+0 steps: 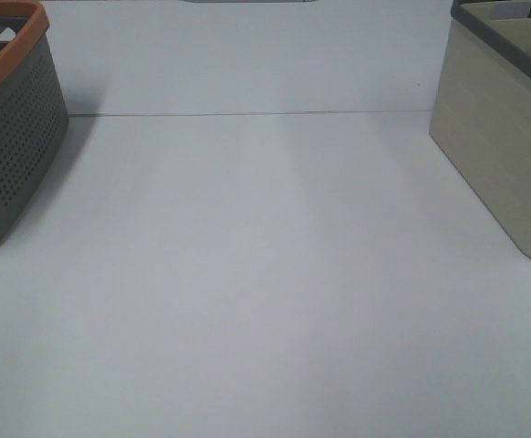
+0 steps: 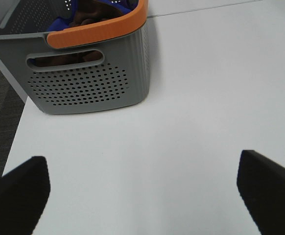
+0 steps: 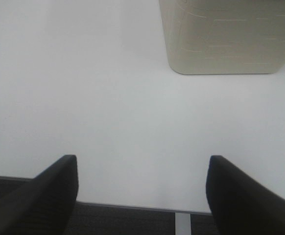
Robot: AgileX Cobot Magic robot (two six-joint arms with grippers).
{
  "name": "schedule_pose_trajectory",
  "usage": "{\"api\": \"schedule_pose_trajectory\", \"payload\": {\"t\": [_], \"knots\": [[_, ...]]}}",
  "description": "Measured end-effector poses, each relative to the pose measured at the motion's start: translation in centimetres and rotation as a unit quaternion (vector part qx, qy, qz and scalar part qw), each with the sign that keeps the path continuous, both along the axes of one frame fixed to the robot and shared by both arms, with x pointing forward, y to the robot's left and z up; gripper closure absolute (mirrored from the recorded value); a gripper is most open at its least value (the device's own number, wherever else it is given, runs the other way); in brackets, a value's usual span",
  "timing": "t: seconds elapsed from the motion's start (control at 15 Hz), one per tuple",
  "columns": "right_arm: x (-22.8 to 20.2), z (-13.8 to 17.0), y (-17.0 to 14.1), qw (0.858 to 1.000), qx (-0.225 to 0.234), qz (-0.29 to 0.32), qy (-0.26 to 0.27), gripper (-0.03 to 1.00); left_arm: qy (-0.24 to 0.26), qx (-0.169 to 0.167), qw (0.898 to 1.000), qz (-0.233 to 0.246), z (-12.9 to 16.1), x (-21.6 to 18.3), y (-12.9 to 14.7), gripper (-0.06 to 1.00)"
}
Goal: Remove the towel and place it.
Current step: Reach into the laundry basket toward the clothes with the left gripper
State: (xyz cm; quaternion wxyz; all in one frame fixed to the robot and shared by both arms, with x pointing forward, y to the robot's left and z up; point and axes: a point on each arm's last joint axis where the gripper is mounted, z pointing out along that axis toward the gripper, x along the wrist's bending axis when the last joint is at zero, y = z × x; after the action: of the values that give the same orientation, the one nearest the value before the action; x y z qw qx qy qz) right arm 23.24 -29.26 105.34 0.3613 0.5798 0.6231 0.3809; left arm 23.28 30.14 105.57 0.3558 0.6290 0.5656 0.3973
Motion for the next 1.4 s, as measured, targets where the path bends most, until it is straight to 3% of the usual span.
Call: {"api": "schedule_pose_trajectory", "payload": {"t": [1.4], "knots": [[0.0, 0.0, 0.0, 1.0, 0.0, 0.0, 0.0, 0.33, 0.0, -0.003, 1.0, 0.002, 0.0, 0.0, 0.0, -0.05]]}}
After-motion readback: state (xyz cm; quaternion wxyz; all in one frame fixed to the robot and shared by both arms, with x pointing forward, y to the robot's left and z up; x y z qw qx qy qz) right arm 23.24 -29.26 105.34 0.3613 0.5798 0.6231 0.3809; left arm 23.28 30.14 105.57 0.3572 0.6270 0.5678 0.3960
